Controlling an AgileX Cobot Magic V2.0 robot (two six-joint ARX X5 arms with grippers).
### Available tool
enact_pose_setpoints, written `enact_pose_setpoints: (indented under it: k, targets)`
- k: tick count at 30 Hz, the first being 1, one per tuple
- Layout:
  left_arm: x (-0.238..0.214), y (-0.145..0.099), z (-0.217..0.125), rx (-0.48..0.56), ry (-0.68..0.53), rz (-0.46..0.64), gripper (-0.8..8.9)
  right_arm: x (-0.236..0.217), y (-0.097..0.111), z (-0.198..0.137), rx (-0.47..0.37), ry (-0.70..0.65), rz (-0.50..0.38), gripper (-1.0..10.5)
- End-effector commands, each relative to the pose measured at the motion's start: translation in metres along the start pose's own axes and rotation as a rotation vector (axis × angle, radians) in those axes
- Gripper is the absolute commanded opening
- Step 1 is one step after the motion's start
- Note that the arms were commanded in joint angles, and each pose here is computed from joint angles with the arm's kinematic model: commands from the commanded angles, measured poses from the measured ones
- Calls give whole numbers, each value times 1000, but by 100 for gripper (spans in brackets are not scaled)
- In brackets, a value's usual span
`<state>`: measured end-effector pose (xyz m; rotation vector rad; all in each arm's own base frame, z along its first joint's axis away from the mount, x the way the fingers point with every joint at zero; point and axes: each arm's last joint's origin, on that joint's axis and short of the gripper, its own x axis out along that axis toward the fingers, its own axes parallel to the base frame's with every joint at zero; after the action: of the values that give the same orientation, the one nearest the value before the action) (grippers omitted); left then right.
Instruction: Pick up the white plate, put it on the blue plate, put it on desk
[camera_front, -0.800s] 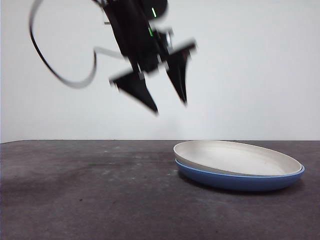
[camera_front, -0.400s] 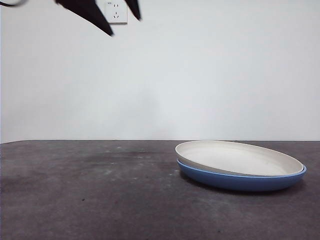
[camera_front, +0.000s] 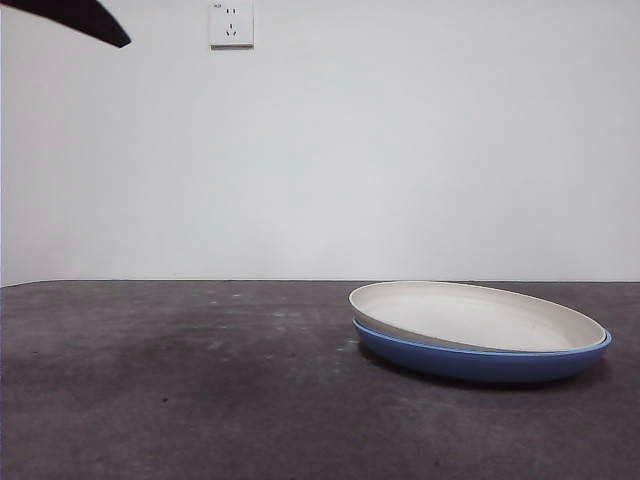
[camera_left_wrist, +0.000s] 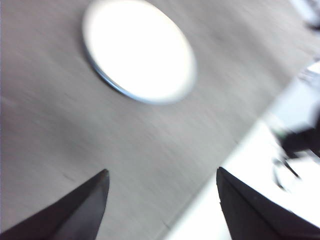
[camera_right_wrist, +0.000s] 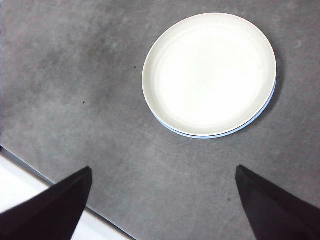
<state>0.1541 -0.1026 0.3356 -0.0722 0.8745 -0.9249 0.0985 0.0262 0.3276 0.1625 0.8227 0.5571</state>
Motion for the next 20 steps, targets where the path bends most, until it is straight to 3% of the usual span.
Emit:
enact_pose_setpoints:
  k: [1, 8, 14, 20]
  targets:
    - [2, -1, -6, 26, 4, -31, 344, -3, 2, 4, 8, -19, 3, 461]
    - [0, -2, -6, 36, -13, -32, 343, -2, 1, 5, 49, -14, -7, 461]
    - [0, -2, -6, 49, -16, -32, 343, 13, -10, 16, 115, 14, -159, 461]
    - [0, -1, -6, 63, -15, -32, 343, 52, -30, 40, 152, 68, -186, 460]
